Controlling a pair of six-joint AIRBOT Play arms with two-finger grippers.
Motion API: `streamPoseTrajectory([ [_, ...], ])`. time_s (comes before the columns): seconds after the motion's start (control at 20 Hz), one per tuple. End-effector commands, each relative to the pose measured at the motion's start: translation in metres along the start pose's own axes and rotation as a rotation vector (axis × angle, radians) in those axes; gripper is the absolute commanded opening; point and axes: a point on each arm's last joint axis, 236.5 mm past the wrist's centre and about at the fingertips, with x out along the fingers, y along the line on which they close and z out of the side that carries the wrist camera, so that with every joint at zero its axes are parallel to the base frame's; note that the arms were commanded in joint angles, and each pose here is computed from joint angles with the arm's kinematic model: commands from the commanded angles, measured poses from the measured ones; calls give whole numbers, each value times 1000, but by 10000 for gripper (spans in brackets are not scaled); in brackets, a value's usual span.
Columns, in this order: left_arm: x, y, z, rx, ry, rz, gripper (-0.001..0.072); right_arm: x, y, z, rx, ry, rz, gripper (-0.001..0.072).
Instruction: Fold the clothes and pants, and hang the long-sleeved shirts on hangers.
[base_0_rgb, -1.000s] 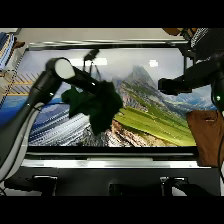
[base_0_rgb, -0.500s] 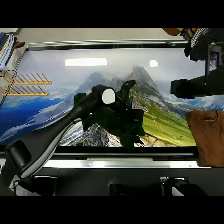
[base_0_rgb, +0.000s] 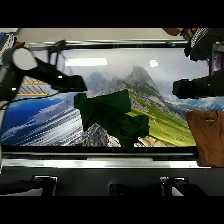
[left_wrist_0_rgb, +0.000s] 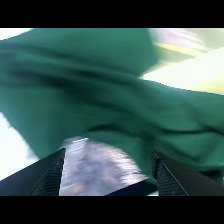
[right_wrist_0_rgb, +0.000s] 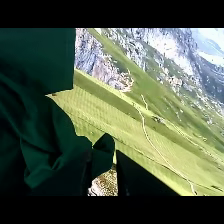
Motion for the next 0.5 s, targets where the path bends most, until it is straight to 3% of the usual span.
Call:
streamPoseTrajectory([
  [0.0,5,76,-36,-147,38,33,617,0,0,0,1,1,1,210],
  [0.3,121,88,-124,-228,126,-126,617,-1,7,-6,13,23,28,211],
  [0.45,144,94,-140,-228,102,-118,617,-1,7,-10,35,41,28,211],
])
